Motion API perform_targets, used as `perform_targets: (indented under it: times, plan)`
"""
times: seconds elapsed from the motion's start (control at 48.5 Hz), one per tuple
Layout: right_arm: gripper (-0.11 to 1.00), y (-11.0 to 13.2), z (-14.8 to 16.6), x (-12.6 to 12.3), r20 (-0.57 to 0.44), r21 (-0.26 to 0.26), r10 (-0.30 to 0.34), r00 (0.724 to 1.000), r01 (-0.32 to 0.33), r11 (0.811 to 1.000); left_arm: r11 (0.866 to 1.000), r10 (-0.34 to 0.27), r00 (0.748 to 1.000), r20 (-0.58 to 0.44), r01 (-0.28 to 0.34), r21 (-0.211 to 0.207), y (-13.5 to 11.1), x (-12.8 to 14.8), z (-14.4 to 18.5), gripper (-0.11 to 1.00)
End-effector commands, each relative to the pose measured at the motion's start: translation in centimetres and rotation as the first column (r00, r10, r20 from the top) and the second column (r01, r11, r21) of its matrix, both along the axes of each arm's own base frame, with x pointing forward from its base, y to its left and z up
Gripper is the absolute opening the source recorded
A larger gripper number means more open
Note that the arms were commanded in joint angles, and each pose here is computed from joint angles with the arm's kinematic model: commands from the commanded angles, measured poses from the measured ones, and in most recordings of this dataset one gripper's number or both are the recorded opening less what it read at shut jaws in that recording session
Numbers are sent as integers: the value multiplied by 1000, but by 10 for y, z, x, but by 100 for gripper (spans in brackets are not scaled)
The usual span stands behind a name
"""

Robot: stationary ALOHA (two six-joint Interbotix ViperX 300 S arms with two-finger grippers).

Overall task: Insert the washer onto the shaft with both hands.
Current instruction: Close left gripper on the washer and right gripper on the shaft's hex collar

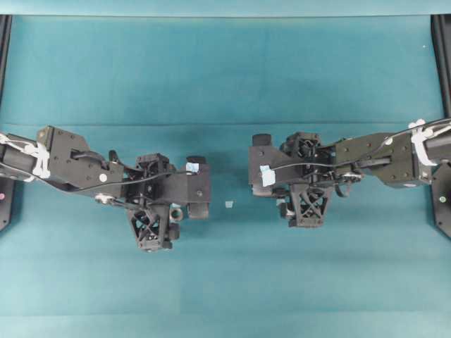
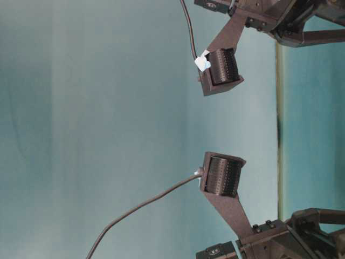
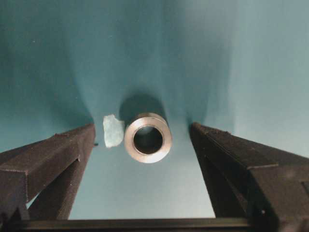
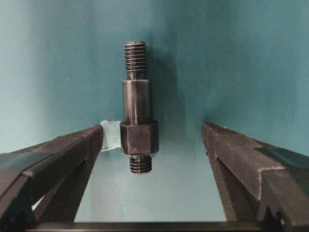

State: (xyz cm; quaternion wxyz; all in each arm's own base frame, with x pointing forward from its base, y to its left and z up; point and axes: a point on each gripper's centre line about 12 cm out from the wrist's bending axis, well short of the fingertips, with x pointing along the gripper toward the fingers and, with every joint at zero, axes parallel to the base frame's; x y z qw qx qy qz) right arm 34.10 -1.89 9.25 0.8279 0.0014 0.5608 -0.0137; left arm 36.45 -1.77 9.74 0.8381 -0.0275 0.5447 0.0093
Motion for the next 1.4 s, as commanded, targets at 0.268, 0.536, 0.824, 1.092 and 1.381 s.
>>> perform_targets:
  times: [0.268, 0.536, 0.824, 1.092, 1.381]
  plan:
    - [92, -2, 2, 3, 11, 1, -9, 1000, 9, 1000, 1000, 2, 1000, 11, -2, -1, -1, 2, 2, 94]
    - [61, -2, 1, 3, 5, 2, -9, 1000, 9, 1000, 1000, -8, 1000, 9, 8, 2, -1, 2, 1, 84]
    - [11, -2, 0, 2, -6, 4, -11, 1000, 11, 1000, 1000, -17, 1000, 11, 17, 4, -3, 2, 2, 35]
    - [-1, -3, 0, 1, -11, 4, -14, 1000, 14, 1000, 1000, -19, 1000, 11, 19, 3, -5, 2, 2, 35]
    - [-1, -3, 0, 0, -20, 3, -11, 1000, 11, 1000, 1000, -19, 1000, 9, 19, 3, -5, 2, 1, 35]
